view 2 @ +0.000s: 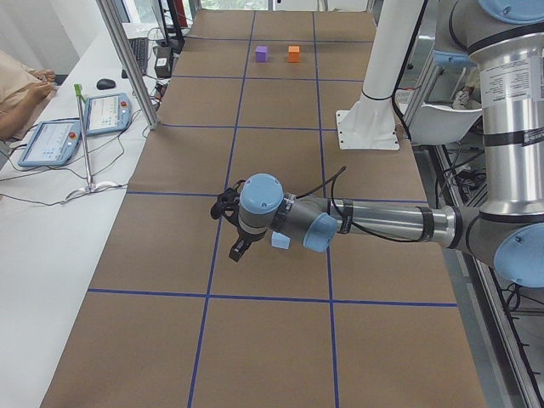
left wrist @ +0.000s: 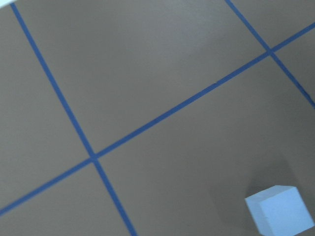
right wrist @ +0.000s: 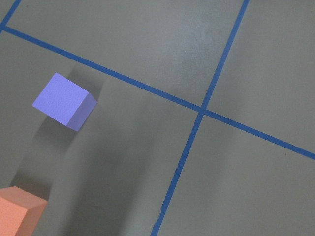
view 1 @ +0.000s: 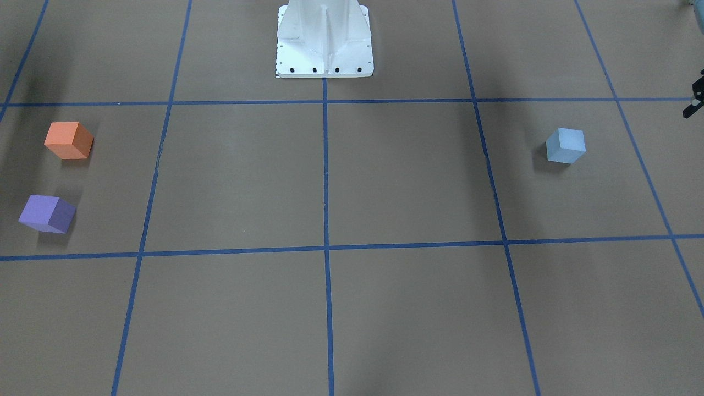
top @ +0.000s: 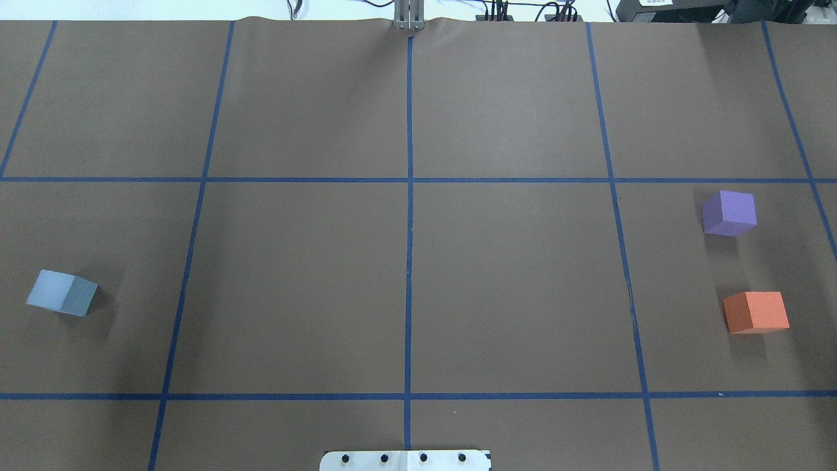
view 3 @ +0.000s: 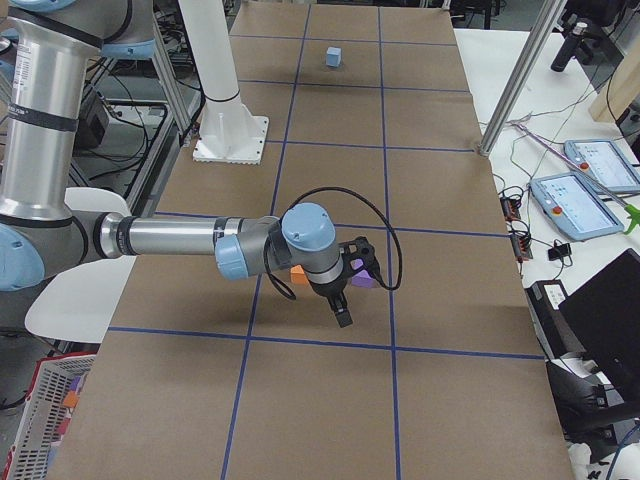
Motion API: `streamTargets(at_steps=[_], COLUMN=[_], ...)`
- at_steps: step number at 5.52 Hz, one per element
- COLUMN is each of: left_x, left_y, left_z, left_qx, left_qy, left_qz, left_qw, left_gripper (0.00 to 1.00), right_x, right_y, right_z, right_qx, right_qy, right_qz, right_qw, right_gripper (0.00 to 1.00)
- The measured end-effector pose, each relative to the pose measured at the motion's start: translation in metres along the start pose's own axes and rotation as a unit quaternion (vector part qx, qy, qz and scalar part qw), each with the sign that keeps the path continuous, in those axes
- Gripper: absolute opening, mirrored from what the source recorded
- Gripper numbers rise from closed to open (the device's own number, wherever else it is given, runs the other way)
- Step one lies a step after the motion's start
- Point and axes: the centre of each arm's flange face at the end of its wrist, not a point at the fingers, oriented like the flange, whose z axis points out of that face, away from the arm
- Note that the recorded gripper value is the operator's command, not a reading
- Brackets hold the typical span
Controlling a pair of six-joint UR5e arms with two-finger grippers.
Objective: Place blue block between orange and purple blocks
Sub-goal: 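Lower the left gripper onto the light blue cube and close it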
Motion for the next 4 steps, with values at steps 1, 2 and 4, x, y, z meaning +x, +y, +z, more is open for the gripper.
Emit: streamTargets(at_steps=[1,2,4], left_x=[0.022,0.051,0.12], left_y=[0.002,0.003,0.012], left_z=[0.033,0.064,0.145], left_qx=[-0.024,-0.032,-0.036], left_qy=[0.02,0.022,-0.021], left_qz=[-0.04,-0.072,-0.113], left_qw=[0.9987,0.9966,0.9927], left_gripper=[1.0,1.0,1.0], right_x=[0.001,0.002,0.002], right_y=[0.001,0.001,0.002], right_z=[0.002,0.002,0.002], right_qx=[0.0,-0.001,0.0], right_qy=[0.0,0.0,0.0], right_qz=[0.006,0.008,0.008], right_qw=[1.0,1.0,1.0], right_gripper=[1.0,1.0,1.0])
